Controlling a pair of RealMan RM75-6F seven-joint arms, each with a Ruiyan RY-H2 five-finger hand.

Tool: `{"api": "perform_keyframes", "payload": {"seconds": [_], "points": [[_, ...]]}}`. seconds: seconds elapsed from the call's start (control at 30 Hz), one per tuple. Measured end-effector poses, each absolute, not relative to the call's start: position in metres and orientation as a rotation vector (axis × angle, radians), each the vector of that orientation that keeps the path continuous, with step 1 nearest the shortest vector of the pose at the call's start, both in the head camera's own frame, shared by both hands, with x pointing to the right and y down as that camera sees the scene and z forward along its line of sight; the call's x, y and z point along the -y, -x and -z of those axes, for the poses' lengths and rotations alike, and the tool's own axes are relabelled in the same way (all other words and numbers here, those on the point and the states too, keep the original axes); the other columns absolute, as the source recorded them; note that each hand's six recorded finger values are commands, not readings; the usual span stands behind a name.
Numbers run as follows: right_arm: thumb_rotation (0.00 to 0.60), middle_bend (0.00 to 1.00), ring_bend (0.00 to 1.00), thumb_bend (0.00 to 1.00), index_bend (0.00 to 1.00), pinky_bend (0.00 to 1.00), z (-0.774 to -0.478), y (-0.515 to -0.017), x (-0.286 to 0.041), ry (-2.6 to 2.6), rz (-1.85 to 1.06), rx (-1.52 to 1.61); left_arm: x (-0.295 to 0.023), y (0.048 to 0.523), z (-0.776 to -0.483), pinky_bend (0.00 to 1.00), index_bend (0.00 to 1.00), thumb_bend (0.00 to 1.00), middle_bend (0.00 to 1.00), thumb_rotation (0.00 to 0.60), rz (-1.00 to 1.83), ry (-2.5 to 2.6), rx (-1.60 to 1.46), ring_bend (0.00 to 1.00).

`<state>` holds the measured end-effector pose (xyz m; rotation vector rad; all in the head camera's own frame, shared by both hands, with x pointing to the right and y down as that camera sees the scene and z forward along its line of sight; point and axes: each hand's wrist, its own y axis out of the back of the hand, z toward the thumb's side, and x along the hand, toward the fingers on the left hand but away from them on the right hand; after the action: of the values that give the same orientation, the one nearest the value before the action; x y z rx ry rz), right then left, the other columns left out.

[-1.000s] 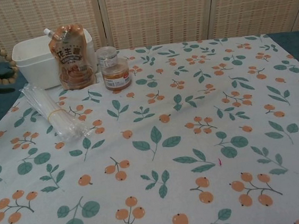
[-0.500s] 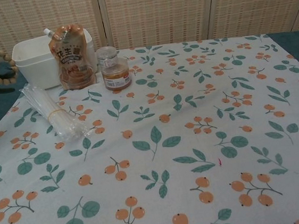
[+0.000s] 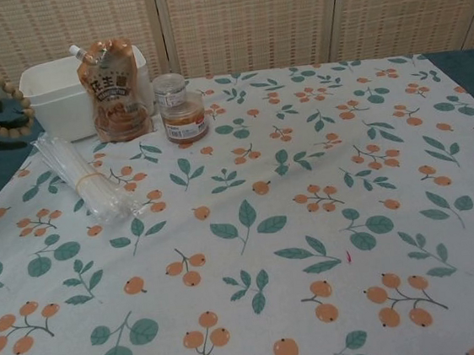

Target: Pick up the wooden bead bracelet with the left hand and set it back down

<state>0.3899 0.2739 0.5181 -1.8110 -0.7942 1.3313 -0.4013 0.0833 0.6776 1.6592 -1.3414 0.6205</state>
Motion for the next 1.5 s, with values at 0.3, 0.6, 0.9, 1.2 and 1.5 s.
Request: {"api": "perform_keyframes", "payload": {"seconds": [0.3,0.6,0.9,1.2,1.5], "points": [[0.459,0.0,0.0,0.2,0.0,0.0,-0.518,-0.39,-0.274,1.812,-1.331,0.792,-0.086,0.403,-0.68,0.02,0.58,0.48,0.65,0.443,-0.622,-1.658,1.343,0.3],[0.457,0.0,0.0,0.2,0.0,0.0,-0.518,-0.39,-0.274,1.81,-1.332,0.792,-0.084,0.401,-0.68,0.02,0.58,0.78,0.65,0.516,-0.611,-1.657,1.338,0.3],[0.46,0.0,0.0,0.2,0.0,0.0,-0.517,-0.39,-0.274,1.809,-1.328,0.797,-0.084,0.399,-0.68,0.01,0.56,1.0,0.63,0.559,-0.606,-1.668,1.328,0.29],[0.459,0.0,0.0,0.2,0.0,0.0,-0.515,-0.391,-0.274,1.809,-1.323,0.802,-0.087,0.394,-0.678,0.01,0.44,1.0,0.5,0.588,-0.62,-1.709,1.291,0.21],[0.46,0.0,0.0,0.2,0.0,0.0,-0.515,-0.391,-0.274,1.807,-1.324,0.804,-0.092,0.389,-0.677,0.0,0.25,1.0,0.31,0.6,-0.642,-1.797,1.218,0.07]]}}
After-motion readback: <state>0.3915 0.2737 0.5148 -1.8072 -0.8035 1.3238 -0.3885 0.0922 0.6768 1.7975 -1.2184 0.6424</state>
